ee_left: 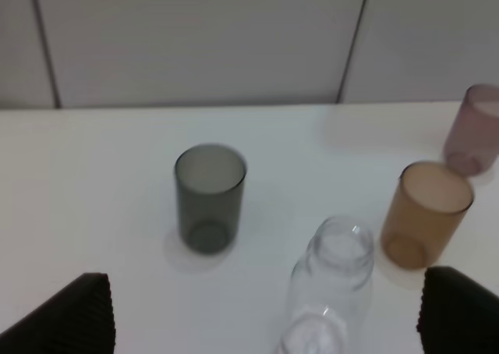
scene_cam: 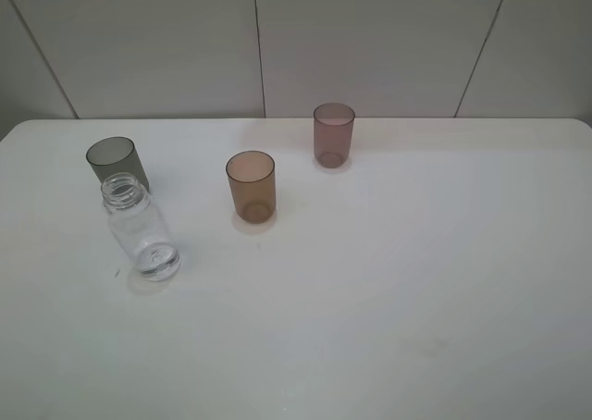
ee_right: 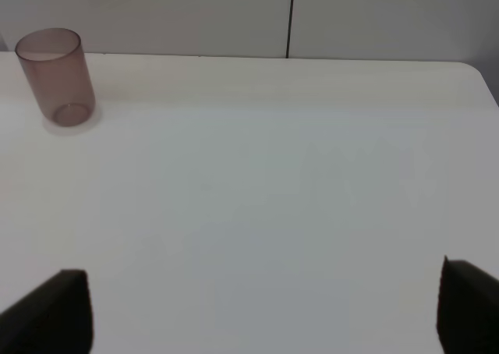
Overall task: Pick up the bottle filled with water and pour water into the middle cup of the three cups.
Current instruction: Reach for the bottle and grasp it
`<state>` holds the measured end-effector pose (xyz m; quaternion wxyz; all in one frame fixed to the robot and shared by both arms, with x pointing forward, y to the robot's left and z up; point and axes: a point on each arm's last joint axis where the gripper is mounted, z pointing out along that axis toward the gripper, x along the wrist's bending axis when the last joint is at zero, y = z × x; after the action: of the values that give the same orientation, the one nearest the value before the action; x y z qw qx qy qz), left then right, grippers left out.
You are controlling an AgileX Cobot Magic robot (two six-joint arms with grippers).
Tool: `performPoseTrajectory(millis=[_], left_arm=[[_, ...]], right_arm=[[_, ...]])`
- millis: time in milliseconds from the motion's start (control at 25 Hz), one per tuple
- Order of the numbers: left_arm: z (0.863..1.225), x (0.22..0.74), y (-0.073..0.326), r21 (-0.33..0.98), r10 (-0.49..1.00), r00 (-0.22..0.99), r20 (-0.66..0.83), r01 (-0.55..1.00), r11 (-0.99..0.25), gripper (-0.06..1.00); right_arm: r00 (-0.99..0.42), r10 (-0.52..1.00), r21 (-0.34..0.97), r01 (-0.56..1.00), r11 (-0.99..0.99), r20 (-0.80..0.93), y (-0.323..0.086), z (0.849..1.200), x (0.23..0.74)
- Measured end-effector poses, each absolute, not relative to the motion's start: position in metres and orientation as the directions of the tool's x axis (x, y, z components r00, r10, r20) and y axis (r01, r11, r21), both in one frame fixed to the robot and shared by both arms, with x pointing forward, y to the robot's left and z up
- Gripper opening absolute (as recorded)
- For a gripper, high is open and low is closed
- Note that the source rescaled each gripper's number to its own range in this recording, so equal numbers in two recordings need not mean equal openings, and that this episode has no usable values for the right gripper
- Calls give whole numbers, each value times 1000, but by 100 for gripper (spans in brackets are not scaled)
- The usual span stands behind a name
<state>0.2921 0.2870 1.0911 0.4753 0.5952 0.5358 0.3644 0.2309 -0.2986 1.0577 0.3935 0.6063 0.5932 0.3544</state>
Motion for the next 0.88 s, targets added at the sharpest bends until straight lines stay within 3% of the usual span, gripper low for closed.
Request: performPoseTrajectory(millis=[280, 480, 880], left_arm=[[1071, 363, 271, 882, 966, 244, -87, 470, -39, 97], [1016, 383, 261, 795, 961, 252, -111, 603, -67, 97], [966, 373, 259, 875, 966, 252, -60, 479, -71, 97]], right_arm=[[45, 998, 898, 440, 13, -37, -299, 1058, 231], [45, 998, 898, 440, 13, -37, -299, 1058, 231], [45, 998, 898, 440, 13, -37, -299, 1058, 231]])
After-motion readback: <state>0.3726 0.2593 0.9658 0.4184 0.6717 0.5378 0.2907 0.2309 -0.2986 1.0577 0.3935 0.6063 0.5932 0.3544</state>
